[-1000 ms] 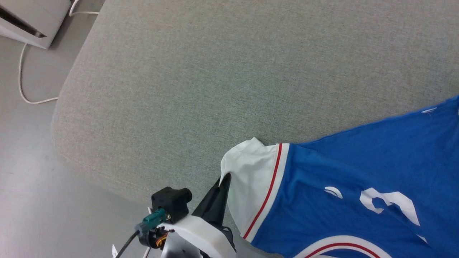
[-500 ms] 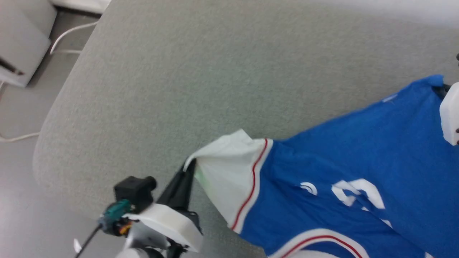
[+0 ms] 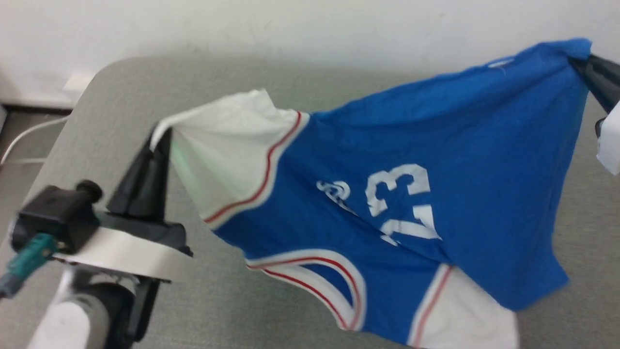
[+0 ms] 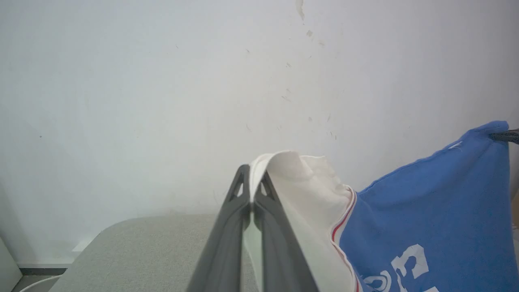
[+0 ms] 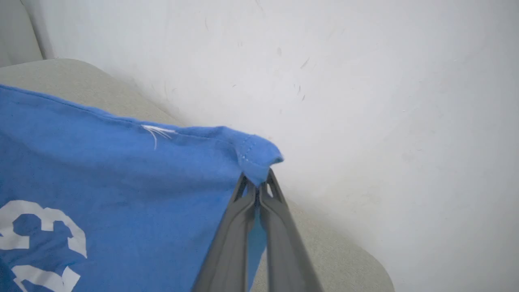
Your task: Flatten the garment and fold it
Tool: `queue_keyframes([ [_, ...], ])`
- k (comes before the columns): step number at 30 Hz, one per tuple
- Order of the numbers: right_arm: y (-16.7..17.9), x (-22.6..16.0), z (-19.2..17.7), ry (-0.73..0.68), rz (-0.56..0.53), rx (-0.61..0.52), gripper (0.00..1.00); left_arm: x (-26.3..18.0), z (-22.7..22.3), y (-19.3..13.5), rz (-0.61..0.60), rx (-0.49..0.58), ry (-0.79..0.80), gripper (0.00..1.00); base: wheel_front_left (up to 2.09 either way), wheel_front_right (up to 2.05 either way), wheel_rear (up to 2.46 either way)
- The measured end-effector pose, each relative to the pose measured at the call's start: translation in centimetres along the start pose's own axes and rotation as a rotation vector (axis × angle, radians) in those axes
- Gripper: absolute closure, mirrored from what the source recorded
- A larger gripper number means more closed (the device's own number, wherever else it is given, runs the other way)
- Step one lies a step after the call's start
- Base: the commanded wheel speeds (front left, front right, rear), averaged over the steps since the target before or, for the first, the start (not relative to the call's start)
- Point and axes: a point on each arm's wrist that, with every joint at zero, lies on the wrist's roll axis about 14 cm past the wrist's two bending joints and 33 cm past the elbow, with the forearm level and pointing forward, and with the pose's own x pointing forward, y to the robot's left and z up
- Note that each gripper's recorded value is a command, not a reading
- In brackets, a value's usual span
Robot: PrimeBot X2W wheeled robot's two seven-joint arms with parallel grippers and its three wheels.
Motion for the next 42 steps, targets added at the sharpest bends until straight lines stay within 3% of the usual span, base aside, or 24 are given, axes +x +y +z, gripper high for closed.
queue_keyframes([
  [12, -4.0, -10.3, 9.6, -0.263, -0.177, -0.074, 1.00, 2.4, 14.4, -3.0, -0.130, 0.076, -0.448, 1.00, 0.00, 0.00, 0.00],
  [20, -6.0, -12.0, 11.5, -0.313, -0.239, -0.092, 1.00, 5.0, 19.7, -4.5, -0.178, 0.094, -0.608, 1.00, 0.00, 0.00, 0.00],
  [29, -10.5, -8.4, 12.6, -0.377, -0.297, -0.056, 1.00, 12.9, 20.4, -4.7, -0.202, 0.140, -0.627, 1.00, 0.00, 0.00, 0.00],
  [42, -15.5, 5.3, 9.1, -0.350, -0.328, -0.037, 1.00, 28.5, 14.4, -2.6, -0.121, 0.240, -0.497, 1.00, 0.00, 0.00, 0.00],
])
